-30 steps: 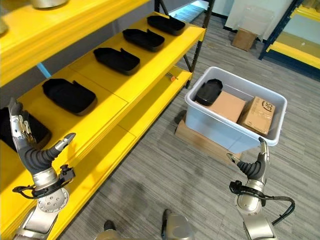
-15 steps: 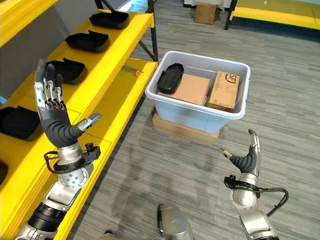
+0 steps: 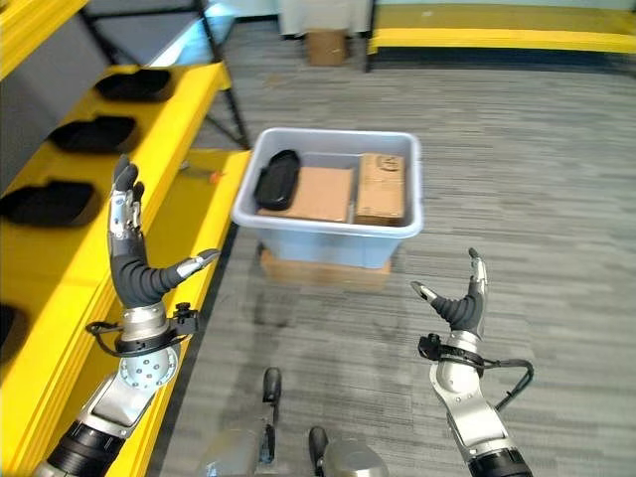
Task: Move parts from the plastic box to the shelf.
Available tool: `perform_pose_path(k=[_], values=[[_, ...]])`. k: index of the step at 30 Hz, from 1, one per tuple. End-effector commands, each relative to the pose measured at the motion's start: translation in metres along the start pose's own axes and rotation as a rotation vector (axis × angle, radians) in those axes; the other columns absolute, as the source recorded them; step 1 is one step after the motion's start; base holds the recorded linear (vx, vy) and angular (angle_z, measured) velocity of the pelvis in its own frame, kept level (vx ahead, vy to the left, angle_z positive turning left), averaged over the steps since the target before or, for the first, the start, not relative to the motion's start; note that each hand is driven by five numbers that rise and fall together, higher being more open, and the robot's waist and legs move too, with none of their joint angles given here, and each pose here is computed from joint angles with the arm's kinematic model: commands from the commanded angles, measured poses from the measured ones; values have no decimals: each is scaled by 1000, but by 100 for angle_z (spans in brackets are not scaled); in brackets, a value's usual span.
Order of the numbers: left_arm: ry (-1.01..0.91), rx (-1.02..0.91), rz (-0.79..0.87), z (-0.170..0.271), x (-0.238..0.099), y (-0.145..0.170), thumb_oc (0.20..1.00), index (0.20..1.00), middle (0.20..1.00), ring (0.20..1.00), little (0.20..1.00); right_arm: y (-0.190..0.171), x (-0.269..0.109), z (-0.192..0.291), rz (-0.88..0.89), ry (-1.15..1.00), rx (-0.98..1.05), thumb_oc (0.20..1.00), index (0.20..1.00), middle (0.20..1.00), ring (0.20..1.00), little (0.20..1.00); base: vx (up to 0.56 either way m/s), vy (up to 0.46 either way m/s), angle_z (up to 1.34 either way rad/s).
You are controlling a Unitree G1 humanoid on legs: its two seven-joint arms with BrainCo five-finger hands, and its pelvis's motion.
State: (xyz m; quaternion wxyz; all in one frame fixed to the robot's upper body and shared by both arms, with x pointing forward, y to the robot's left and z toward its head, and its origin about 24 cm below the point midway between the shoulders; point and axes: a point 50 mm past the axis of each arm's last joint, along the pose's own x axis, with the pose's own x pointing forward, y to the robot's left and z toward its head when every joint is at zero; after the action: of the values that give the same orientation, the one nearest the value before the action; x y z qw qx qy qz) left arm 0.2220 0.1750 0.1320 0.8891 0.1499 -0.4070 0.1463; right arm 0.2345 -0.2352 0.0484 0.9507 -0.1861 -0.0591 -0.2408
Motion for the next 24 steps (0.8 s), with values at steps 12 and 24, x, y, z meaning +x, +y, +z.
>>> perform_pose_path(k=[12,24], values=[[-49,-33,-245,2,-2,-23,1000,1000,1000,1000,1000,12,6,14,150,48,340,1000,1000,1000,1000,1000,118,87,-15],[110,34,-200,-21,-16,-17,1000,1000,1000,1000,1000,33,7,26,192,-11,328,1000,1000,1000,1000,1000,46,86,-6]])
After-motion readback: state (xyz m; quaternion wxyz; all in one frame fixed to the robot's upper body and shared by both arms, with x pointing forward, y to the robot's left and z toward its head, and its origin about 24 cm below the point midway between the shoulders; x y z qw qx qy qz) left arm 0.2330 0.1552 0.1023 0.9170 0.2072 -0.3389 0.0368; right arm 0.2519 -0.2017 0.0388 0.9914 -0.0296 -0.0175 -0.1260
